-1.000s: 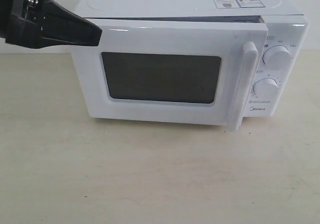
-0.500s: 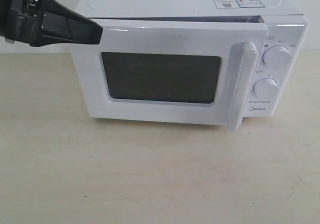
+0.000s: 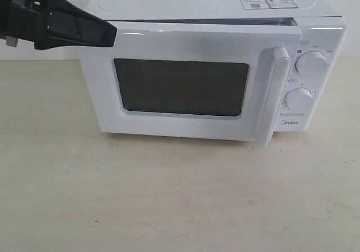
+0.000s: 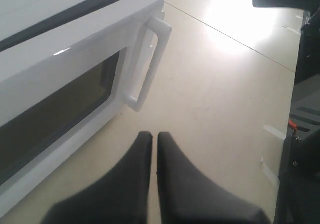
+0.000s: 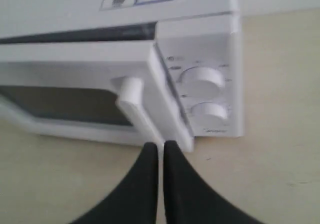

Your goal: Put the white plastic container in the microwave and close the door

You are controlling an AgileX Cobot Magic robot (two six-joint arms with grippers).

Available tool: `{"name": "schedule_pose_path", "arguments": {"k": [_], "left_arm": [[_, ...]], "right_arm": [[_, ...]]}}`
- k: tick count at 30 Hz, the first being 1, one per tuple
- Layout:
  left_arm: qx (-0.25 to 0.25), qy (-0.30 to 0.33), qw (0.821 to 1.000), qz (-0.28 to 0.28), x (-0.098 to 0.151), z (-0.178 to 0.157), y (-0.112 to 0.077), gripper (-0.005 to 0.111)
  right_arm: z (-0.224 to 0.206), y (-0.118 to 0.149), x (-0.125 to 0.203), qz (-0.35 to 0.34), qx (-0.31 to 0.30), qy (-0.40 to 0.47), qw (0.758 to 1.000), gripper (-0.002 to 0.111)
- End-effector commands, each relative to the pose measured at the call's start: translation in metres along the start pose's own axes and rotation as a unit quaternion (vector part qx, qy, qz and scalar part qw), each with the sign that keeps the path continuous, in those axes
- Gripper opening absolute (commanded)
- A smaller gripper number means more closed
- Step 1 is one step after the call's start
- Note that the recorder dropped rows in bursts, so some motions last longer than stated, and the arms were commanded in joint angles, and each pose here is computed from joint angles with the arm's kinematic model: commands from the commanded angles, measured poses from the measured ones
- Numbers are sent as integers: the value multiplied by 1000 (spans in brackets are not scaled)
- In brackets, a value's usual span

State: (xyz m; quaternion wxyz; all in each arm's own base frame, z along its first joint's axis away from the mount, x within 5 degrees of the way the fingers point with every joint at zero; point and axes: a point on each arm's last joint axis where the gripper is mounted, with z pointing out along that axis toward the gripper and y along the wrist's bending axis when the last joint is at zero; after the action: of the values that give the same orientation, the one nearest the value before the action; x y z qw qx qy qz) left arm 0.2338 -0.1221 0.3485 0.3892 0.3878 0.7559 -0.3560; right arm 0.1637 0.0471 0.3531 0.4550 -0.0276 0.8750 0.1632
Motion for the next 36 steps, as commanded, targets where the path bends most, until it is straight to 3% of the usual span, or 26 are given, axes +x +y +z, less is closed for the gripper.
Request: {"name": "schedule_pose_path", "arguments": {"k": [1,4,8,12,17,36], "left_arm": [[9,-8,1000,-10,-4,-2,-5,4],[11,-5,1000,-14,-3,-2,-5,4],[35,16,999,-26,1,-2,-9,4],[12,56,997,-52,7,-4,-8,4],[12,54,996,-63,7,-6,-9,4],[7,51,997,-62,6,-6,-9,4]], "right_arm": [[36,32,-6,-19,-151,5,988,0],[68,58,-3,-74,-205,-11,976,0],[114,57,0,-63,-129,-32,989,0],[139,55,1,-65,-62,-75,993,0],[166,48,8,-59,-2,-91,994,0],[168,40,-4,-23,44,-167,985,0]]}}
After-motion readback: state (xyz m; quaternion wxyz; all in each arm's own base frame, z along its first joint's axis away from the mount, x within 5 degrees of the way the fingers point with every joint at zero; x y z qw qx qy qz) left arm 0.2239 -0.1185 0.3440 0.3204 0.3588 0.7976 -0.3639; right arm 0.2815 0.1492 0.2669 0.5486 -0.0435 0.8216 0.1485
